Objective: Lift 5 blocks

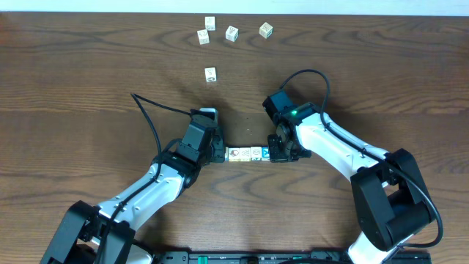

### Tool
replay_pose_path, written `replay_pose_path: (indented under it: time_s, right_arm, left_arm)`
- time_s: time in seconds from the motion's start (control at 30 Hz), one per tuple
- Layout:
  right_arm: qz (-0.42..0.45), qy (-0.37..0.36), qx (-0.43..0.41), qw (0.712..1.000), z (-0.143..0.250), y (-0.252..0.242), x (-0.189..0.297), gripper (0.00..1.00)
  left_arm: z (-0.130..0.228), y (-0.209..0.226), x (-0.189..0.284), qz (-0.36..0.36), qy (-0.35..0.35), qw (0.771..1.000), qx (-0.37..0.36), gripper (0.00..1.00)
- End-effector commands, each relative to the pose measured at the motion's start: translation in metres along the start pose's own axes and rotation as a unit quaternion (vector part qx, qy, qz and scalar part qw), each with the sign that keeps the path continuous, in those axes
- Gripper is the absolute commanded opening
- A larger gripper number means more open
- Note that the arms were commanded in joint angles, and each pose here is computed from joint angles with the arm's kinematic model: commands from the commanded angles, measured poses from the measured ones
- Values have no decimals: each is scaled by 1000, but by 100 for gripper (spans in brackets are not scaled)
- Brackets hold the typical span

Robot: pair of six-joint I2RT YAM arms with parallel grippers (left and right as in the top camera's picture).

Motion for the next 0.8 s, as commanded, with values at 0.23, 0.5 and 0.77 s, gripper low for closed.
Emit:
replay_pose_path:
  time_s: [0.23,0.5,0.77]
  right_arm:
    - [-4,-6,-5,1000,-4,0,3,1]
    - [-4,-6,-5,1000,-4,0,3,1]
    - [-3,-6,-5,1000,-4,0,3,1]
  left_arm:
    - [1,1,-4,-2,-2,1000,5,7]
    - [10,2,-14,-5,21,1000,16,7]
    - [10,0,-14,6,24,1000,16,7]
Point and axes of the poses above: each gripper's point midway between its finger pads, its own x axis back along the fingers, its own y axis along the line the jaws close on, z = x × y, the point moved 9 cm from there along x, back along the fingers, and after that the axes turned 14 degrees about -x, right-handed, at the moved point
